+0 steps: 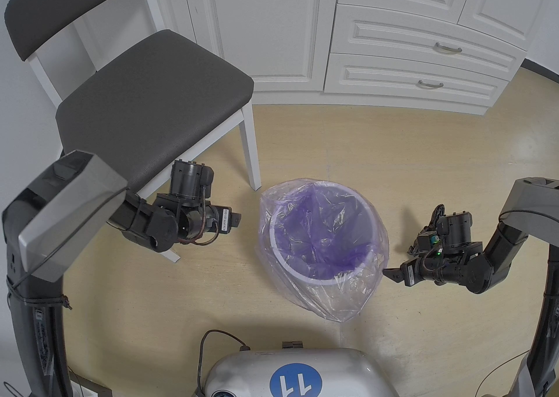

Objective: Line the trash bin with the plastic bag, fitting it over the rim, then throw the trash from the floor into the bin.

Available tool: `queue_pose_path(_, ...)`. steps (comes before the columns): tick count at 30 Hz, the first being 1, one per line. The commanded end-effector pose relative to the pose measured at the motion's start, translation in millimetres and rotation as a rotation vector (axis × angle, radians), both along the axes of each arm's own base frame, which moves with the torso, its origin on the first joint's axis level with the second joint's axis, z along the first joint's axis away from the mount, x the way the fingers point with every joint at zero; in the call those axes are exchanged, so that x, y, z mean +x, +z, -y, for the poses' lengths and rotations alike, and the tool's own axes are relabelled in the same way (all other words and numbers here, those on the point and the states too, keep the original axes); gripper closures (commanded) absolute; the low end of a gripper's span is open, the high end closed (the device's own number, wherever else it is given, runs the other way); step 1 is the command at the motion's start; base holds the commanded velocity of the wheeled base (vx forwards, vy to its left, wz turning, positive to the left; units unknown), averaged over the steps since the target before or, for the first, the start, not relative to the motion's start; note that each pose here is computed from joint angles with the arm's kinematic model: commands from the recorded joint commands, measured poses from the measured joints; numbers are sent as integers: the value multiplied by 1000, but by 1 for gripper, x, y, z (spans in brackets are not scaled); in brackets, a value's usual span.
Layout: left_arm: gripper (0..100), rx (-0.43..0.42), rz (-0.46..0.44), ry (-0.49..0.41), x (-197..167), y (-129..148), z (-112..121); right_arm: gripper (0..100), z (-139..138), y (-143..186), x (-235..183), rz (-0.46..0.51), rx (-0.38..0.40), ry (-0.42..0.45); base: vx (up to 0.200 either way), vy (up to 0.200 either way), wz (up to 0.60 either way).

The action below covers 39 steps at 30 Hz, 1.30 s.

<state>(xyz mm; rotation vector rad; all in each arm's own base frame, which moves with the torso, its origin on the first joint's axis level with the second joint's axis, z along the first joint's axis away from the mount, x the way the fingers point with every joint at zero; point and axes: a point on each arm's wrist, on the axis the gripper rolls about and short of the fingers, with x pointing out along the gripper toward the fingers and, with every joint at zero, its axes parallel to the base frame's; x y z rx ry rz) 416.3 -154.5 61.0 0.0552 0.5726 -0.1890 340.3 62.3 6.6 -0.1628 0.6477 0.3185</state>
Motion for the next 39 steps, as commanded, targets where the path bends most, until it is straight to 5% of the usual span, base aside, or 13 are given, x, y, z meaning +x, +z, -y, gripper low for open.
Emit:
queue_pose_path(1,0,-13,66,-13,-18,38,-5,0,4,7,-3,16,18,-1,0,0,0)
queue_pose_path(21,0,-43,119,-70,-26,47,2,0,1,-1,-3,-10,56,55,0,0,0)
queue_pose_path(26,0,-56,133,-82,-23,42,8,0,-3,-26,12,-44,35,18,0,0,0)
queue_pose_path(30,0,-99,172,-136,-19,37,17,0,-18,-47,28,-44,89,-77,0,0,0)
queue_pose_path(39,0,-155,111,-278,-9,18,26,0,-19,-55,34,-48,113,-95,0,0,0)
